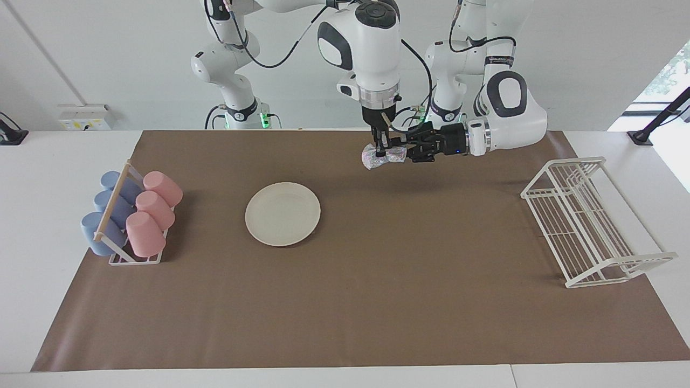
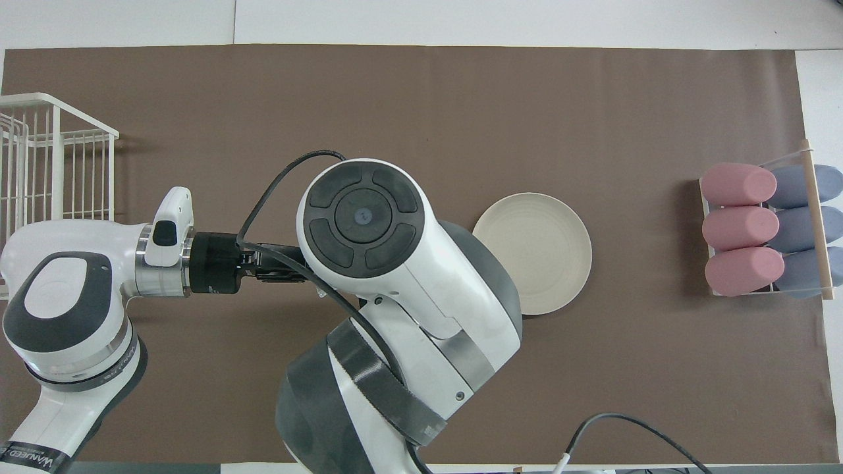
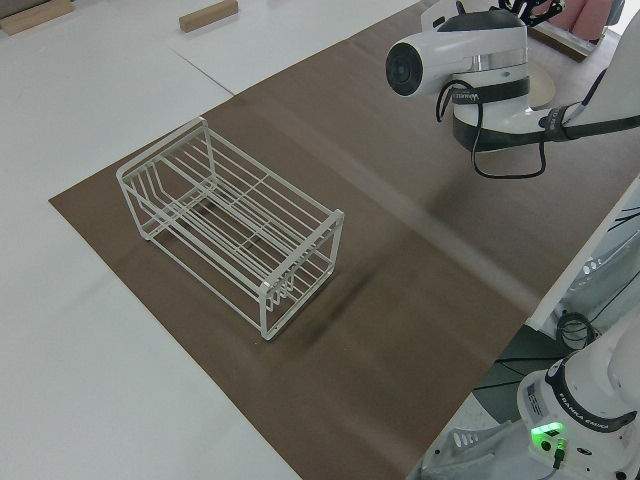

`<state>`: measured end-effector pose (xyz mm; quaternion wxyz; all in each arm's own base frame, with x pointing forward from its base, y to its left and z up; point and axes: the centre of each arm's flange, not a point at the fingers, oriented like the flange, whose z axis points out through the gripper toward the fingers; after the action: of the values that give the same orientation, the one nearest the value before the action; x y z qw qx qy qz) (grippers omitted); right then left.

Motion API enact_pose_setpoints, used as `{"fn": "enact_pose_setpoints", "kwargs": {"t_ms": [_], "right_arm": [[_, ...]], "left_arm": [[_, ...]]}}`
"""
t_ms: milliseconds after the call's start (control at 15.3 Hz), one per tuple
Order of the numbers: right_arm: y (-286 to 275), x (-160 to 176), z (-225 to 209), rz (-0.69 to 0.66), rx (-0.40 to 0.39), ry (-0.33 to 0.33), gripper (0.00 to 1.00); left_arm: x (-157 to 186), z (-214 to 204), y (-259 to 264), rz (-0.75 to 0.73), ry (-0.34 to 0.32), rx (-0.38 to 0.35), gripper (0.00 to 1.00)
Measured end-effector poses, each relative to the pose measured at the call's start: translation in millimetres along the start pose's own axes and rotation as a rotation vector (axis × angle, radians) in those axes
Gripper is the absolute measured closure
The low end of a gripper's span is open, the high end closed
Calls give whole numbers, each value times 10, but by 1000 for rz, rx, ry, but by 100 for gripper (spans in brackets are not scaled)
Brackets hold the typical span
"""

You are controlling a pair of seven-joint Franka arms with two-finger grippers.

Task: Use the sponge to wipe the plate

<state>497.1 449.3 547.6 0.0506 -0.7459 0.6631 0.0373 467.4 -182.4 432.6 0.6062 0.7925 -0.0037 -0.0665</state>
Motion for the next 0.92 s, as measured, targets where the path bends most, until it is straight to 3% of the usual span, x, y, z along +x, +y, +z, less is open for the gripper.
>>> {"fn": "enact_pose_setpoints", "kwargs": {"t_ms": [196, 262, 524, 720, 916], "right_arm": [[-3, -1, 11, 0, -1, 2, 93], [-2, -2, 12, 0, -1, 2, 93], [-6, -1, 2, 0, 1, 0, 93], [-12, 7, 0, 2, 2, 0, 86], [-31, 22, -6, 5, 8, -2, 58]], "left_arm": [[3, -2, 17, -1, 2, -5, 84], [3, -2, 18, -4, 3, -6, 90], [6, -3, 27, -12, 3, -7, 93], [7, -5, 27, -15, 4, -7, 93], [9, -12, 25, -17, 5, -7, 93]]}}
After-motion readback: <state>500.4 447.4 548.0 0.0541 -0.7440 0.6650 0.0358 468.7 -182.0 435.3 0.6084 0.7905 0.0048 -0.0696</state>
